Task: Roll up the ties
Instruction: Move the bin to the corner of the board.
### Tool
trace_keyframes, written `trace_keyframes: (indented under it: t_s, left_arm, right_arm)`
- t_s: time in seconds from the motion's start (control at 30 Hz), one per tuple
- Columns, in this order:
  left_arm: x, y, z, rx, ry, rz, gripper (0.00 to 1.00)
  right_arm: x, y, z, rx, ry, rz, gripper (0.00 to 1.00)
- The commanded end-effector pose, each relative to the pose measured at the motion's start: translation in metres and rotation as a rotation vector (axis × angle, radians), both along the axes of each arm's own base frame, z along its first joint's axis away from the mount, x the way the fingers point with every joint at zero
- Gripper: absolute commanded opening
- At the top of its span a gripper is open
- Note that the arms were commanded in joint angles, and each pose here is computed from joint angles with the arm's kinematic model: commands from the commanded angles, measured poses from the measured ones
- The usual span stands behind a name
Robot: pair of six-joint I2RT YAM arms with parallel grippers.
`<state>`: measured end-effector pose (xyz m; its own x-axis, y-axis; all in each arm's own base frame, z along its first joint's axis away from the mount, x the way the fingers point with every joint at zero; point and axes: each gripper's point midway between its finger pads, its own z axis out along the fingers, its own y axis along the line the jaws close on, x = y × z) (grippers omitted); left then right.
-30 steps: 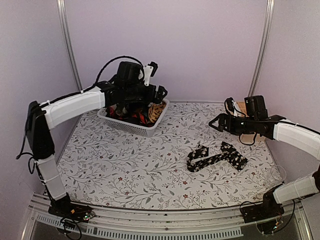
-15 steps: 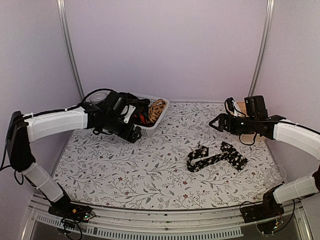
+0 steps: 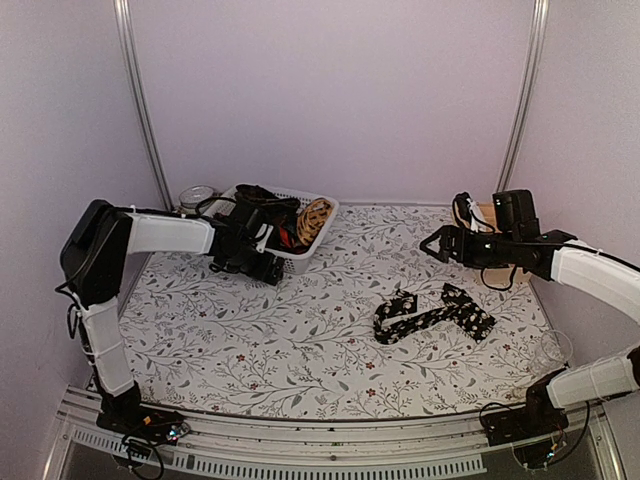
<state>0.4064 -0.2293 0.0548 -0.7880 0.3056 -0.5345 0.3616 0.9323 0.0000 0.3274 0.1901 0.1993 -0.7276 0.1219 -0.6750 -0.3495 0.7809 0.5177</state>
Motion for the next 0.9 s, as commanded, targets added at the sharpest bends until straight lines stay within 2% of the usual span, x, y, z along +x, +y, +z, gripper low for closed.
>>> trace_keyframes:
  t_s: [0.0,0.4,0.5,0.73,0.87]
  left_arm:
    - [0.044,-0.014,0.014,-0.047,-0.124,0.013,0.96]
    - [0.128,-0.045,0.003,0.007,-0.247,0.022,0.96]
    - [0.137,-0.058,0.000,-0.037,-0.244,0.014,0.97]
    - [0.149,-0.096,0.015,-0.241,-0.293,-0.036,1.00]
    - [0.132,-0.107,0.030,-0.312,-0.236,-0.072,1.00]
  right_arm:
    - [-0.008,-0.002,0.018,0.006,-0.057,0.003,1.00]
    - [-0.007,-0.004,0.006,-0.007,-0.034,-0.007,1.00]
    - [-0.007,-0.005,0.005,-0.012,-0.033,-0.011,1.00]
    - [-0.006,-0.005,0.003,-0.004,-0.028,-0.020,1.00]
    - [-0.007,-0.009,0.005,-0.020,-0.030,-0.031,1.00]
